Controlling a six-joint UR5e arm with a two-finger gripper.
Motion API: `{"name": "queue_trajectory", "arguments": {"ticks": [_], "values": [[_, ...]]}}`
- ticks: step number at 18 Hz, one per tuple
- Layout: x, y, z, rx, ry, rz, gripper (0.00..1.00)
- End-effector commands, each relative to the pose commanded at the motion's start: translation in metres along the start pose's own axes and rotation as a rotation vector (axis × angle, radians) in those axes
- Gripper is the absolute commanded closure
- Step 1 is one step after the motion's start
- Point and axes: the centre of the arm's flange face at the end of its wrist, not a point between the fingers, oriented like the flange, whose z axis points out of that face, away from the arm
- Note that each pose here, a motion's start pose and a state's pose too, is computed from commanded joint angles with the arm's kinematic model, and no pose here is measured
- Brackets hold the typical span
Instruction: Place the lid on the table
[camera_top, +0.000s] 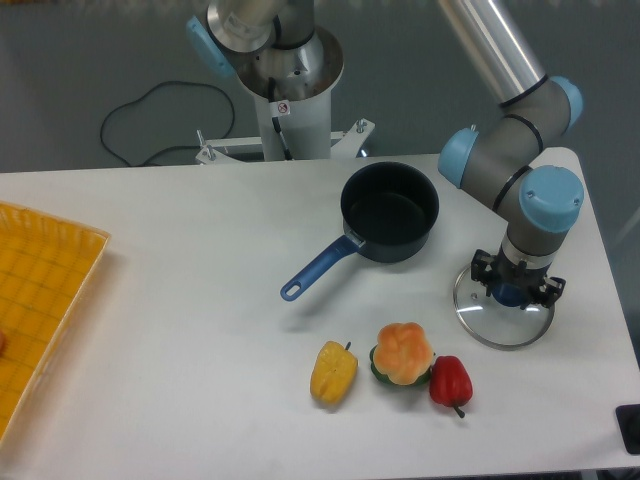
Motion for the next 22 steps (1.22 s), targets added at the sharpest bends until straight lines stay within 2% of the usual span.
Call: {"name": "queue_trajectory", "arguments": {"ticks": [5,10,12,22], "values": [[0.000,0.000,-0.001,0.000,-0.003,0.002,0.16],[0.000,0.000,-0.004,0.001,-0.006,0.005,0.07],[-0.001,0.001,-0.008,0.002,-0.012,0.003,0.01],[0.001,0.017,-0.069,0.023,-0.084,-0.015,0.00]]}}
